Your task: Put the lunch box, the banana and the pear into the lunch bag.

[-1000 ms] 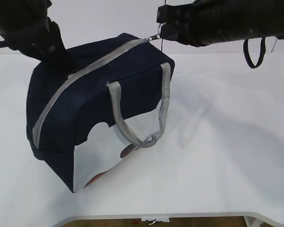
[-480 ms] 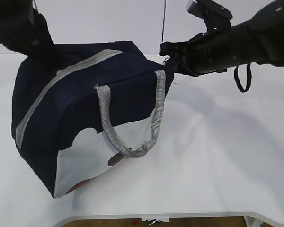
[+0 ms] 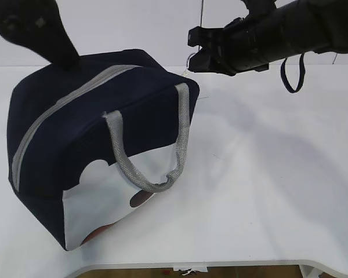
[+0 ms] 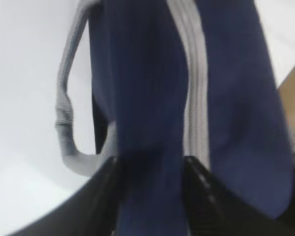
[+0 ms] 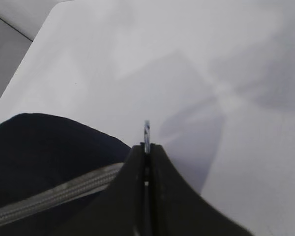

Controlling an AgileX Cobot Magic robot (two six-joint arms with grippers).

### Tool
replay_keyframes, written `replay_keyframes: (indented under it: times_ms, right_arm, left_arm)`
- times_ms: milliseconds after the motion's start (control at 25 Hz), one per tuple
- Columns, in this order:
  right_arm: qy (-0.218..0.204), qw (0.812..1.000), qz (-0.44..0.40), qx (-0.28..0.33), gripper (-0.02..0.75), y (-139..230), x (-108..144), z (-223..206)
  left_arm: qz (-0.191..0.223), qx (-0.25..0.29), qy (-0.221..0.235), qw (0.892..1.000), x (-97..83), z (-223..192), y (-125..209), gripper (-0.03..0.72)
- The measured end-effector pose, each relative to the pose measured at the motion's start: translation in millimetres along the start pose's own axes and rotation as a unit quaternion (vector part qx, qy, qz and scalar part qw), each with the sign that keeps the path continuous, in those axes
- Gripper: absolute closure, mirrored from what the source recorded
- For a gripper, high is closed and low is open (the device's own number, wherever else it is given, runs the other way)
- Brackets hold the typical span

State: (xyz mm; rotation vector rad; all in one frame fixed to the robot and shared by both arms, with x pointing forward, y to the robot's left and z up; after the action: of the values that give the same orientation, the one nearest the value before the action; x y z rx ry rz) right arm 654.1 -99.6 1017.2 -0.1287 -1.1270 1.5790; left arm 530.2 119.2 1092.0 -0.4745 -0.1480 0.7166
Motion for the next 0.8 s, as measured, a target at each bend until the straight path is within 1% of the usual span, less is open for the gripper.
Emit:
replay_keyframes:
  times_ms: [40, 80, 120, 240, 280, 320, 440, 480, 520, 680, 720, 800]
  right_arm:
    - [-0.003, 1.000, 0.000, 0.003, 0.737, 1, 1, 0]
    - [-0.004, 1.000, 0.000, 0.005, 0.737, 1, 1, 0]
    - [-0.005, 1.000, 0.000, 0.006, 0.737, 1, 2, 0]
    - [-0.006, 1.000, 0.002, 0.007, 0.737, 1, 2, 0]
    - [-0.006, 1.000, 0.002, 0.008, 0.737, 2, 2, 0]
    - [-0.007, 1.000, 0.002, 0.008, 0.737, 2, 3, 0]
    - [-0.011, 1.000, 0.002, 0.014, 0.737, 4, 4, 0]
    - [-0.012, 1.000, 0.002, 0.016, 0.737, 4, 4, 0]
    - [-0.013, 1.000, 0.003, 0.018, 0.737, 5, 5, 0]
    - [-0.014, 1.000, 0.003, 0.019, 0.737, 5, 5, 1]
    - [-0.014, 1.000, 0.003, 0.019, 0.737, 5, 5, 1]
    - [-0.014, 1.000, 0.003, 0.019, 0.737, 5, 5, 1]
  left_arm:
    - [0.003, -0.014, -0.004, 1.000, 0.5, 7, -6, 0.330]
    - [0.005, -0.034, -0.007, 0.999, 0.9, 13, -14, 0.293]
    - [0.005, -0.047, -0.007, 0.999, 0.4, 17, -19, 0.282]
    - [0.009, -0.069, 0.000, 0.998, 0.8, 17, -33, 0.270]
    - [0.012, -0.060, 0.003, 0.998, 2.6, 8, -34, 0.270]
    - [0.011, -0.070, 0.004, 0.997, 3.5, 10, -41, 0.270]
    - [0.015, -0.066, 0.006, 0.998, 11.3, -8, -53, 0.270]
    - [0.015, -0.068, 0.007, 0.998, 10.9, -7, -54, 0.270]
    - [0.021, -0.056, 0.016, 0.998, 15.3, -27, -61, 0.269]
    - [0.029, -0.044, 0.031, 0.998, 21.8, -56, -71, 0.269]
    - [0.028, -0.047, 0.030, 0.998, 22.0, -54, -73, 0.269]
    - [0.032, -0.033, 0.035, 0.998, 26.6, -74, -75, 0.270]
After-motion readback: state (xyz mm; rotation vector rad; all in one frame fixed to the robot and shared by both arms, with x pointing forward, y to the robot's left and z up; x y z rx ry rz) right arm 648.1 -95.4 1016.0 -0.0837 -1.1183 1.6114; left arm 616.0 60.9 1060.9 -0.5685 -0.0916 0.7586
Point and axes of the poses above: a point on each arm's last joint axis where the gripper is mounted, z pointing back along that axis away from the gripper, x along the wrist's bending axis when the last joint is at zero, y = z × x, the point moved 7 cm from there along -z, pointing out along that axis toward the gripper
